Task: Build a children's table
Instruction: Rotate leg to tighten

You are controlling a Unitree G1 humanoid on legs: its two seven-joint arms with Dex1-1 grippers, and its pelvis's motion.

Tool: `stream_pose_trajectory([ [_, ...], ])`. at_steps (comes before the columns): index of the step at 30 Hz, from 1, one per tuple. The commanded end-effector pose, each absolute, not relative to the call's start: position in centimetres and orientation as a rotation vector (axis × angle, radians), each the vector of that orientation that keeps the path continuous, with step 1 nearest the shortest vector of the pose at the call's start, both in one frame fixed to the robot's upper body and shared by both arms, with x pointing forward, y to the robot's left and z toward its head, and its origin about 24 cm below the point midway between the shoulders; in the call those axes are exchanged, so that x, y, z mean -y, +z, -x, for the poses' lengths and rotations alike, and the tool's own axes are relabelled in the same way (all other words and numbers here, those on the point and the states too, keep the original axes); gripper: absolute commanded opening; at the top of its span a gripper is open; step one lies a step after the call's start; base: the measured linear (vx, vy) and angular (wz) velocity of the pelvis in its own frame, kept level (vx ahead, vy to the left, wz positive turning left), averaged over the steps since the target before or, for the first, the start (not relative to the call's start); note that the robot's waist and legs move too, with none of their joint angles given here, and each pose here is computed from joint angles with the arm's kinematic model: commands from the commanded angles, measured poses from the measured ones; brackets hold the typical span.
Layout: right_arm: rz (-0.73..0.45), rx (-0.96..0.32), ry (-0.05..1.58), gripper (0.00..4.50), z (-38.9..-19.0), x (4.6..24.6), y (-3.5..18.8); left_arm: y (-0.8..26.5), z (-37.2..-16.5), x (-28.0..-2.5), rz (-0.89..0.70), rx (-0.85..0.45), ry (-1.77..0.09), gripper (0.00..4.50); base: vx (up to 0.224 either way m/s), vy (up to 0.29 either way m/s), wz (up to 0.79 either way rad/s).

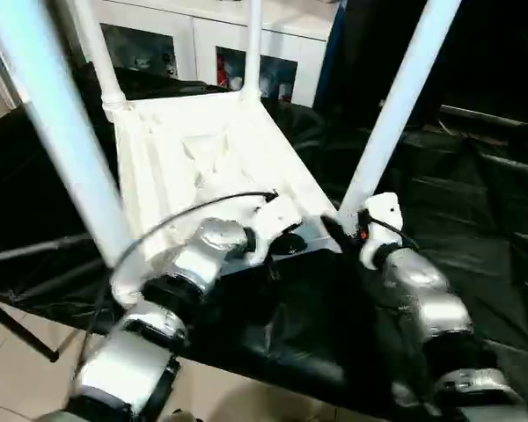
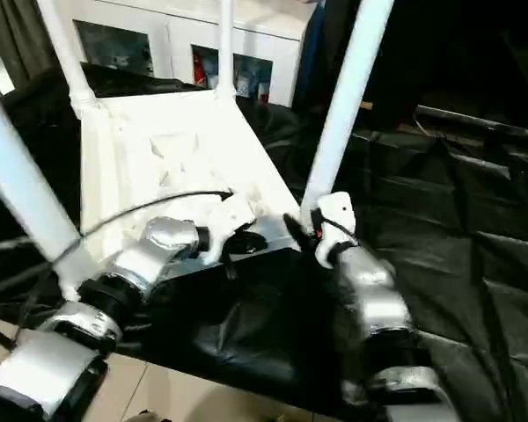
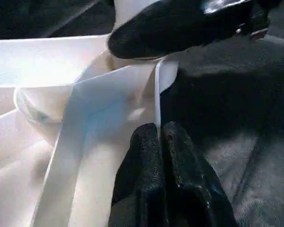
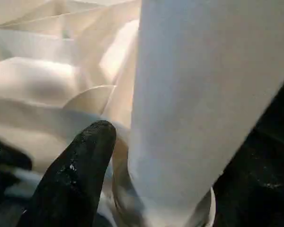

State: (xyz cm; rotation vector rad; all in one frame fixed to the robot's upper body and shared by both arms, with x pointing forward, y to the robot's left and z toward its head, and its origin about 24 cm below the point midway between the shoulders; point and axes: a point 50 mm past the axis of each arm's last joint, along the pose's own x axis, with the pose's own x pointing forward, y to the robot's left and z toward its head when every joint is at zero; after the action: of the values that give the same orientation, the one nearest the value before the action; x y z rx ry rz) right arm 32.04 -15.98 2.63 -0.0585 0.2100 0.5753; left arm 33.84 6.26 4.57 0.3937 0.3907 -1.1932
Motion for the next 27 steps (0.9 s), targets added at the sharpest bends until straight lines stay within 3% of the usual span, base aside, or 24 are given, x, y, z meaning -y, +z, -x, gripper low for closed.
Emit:
stream_pose_trajectory([
  [1,0.061,-0.248,0.836,3.09,-30.6,14.5,2.2,4.3,-33.3,-6.6,-0.422,-0.443,-1.288,0.0,0.0,0.0,0.0],
  [3,0.056,-0.261,0.978,3.09,-29.9,15.4,2.9,4.3,-33.0,-7.8,-0.434,-0.474,-1.352,0.0,0.0,0.0,0.0],
  [16,0.055,-0.322,1.236,3.09,-28.6,16.7,4.0,5.4,-31.7,-11.1,-0.381,-0.503,-1.551,0.0,0.0,0.0,0.0],
  [22,0.026,-0.323,1.267,2.36,-28.4,16.4,4.0,5.4,-31.5,-11.6,-0.378,-0.515,-1.56,0.0,0.0,0.0,0.0],
  [27,0.005,-0.334,1.274,2.15,-28.1,16.4,3.9,5.4,-31.6,-11.7,-0.385,-0.51,-1.54,0.0,0.0,0.0,0.0],
])
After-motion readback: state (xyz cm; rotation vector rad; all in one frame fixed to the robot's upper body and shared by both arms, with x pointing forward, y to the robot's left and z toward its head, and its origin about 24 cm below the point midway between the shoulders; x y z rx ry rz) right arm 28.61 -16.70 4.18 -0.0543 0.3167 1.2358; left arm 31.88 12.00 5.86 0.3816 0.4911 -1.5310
